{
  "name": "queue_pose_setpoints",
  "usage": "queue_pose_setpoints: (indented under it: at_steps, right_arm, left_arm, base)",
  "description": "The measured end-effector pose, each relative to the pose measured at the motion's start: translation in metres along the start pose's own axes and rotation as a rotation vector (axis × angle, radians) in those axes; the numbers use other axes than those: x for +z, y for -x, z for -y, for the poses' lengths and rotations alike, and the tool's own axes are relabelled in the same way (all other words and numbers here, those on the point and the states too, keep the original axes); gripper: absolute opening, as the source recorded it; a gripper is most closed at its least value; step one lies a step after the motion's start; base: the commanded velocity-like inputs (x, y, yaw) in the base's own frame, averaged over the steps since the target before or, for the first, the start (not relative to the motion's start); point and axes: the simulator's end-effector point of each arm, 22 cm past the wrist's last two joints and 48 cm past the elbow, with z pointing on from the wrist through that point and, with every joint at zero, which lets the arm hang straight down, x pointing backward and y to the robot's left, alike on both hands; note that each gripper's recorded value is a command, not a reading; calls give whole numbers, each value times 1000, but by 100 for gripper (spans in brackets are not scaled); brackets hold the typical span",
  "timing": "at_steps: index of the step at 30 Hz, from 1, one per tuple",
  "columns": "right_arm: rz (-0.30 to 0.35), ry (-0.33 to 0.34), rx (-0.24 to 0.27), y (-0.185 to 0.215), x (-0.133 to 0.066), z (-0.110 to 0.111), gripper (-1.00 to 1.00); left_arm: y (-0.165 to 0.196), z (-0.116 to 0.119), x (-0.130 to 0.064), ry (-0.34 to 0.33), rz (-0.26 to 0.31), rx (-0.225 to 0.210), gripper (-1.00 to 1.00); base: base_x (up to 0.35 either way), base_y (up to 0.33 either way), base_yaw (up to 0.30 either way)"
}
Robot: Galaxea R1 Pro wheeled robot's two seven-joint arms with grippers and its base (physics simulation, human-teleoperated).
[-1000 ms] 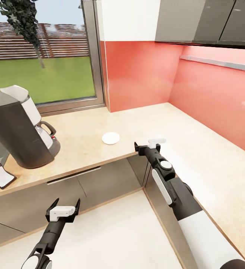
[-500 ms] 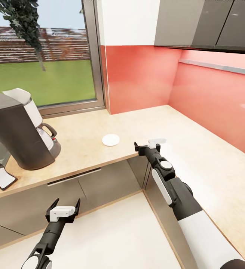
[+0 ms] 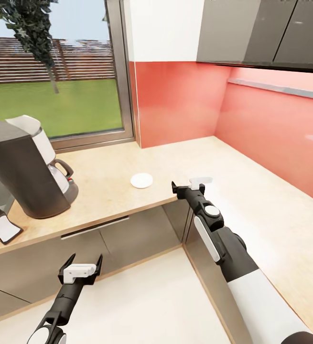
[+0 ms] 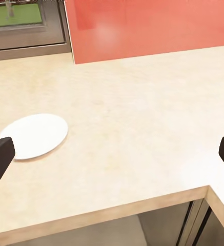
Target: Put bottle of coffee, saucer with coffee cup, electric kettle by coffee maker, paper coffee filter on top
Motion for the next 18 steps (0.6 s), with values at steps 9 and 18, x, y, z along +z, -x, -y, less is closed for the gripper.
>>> queue_pose_setpoints:
  at_steps: [9,18]
  right_arm:
    - [13,0,-2,9,-3,-1,100]
    - [26,0,-5,19,-7,-1,100]
  left_arm:
    - [10,2,2,-4,20,-4,100]
    - [59,0,51,-52,14,-8,100]
  base:
    - [0,0,0]
    - [0,0,0]
